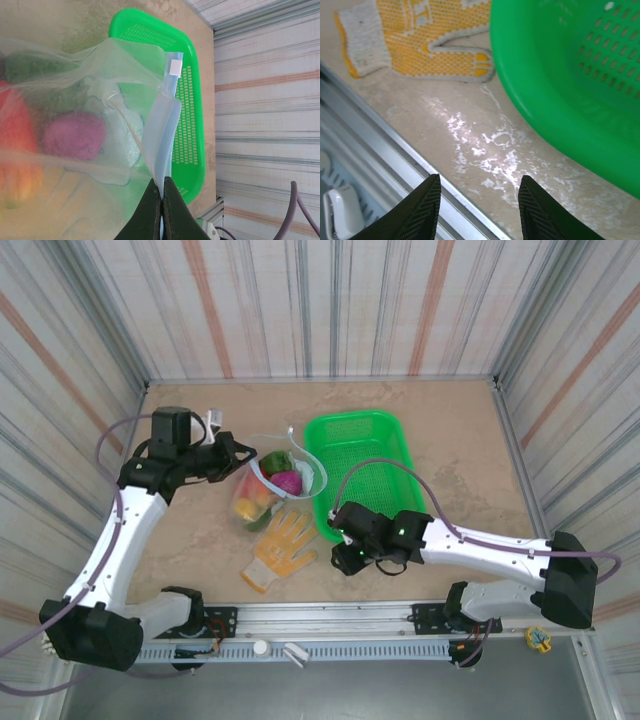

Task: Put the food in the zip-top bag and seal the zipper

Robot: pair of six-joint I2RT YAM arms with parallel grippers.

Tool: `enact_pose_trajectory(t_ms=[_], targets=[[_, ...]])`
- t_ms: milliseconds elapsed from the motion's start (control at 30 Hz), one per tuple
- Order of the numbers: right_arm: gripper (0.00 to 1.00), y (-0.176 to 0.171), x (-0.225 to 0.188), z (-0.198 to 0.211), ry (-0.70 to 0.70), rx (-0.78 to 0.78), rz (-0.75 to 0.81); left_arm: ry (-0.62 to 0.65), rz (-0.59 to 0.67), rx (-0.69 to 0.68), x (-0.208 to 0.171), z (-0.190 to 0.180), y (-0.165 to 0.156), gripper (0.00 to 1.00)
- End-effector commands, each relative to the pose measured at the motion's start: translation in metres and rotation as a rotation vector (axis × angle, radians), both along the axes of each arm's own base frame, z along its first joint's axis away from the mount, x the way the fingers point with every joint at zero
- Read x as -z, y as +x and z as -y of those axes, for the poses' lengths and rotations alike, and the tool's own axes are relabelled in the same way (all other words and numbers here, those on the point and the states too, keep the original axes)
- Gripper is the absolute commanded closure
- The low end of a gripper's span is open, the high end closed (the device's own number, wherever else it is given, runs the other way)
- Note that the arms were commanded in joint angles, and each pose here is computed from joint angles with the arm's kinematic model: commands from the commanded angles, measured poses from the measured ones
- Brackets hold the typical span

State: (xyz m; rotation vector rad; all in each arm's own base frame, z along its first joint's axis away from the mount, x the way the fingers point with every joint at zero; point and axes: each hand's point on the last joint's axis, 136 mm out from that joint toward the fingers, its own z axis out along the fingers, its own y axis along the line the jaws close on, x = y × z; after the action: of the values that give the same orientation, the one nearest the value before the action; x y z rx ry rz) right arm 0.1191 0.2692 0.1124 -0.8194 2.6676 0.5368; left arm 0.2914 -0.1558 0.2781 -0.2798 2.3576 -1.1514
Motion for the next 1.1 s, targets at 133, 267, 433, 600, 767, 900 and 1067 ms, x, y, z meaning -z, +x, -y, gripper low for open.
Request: enact_pose_trajectory(t_ms=[133,267,433,600,767,900,1067], targets=[[0.43,0.029,0.008,0.045,-0.15,0.159,0.078,-0.008,0.063,-0.013,-0.017,-0.007,-0.015,1.0],[0.4,0.067,0.007,0.089,-0.208,0.369,0.107,0.022,0.075,-0.02,-0.018,-0.011,-0.016,1.0],[0.37,0.118,0.009,0.142,-0.219,0.624,0.1,0.02,0.078,-0.03,-0.019,-0.012,-0.016,1.0],[0.36,0.172,-0.003,0.158,-0.13,0.784,0.112,0.026,0.075,-0.038,-0.016,-0.013,-0.015,1.0],[0.33,0.232,0.001,0.151,-0.034,0.83,0.071,0.008,0.059,-0.011,-0.012,-0.008,-0.012,1.0],[0.3,0.268,-0.008,0.154,-0.048,0.842,0.113,-0.014,0.029,0.003,-0.006,-0.003,-0.011,1.0],[0.3,0.256,-0.079,0.098,0.063,0.602,0.307,-0.03,-0.002,0.041,0.002,0.006,-0.016,1.0]])
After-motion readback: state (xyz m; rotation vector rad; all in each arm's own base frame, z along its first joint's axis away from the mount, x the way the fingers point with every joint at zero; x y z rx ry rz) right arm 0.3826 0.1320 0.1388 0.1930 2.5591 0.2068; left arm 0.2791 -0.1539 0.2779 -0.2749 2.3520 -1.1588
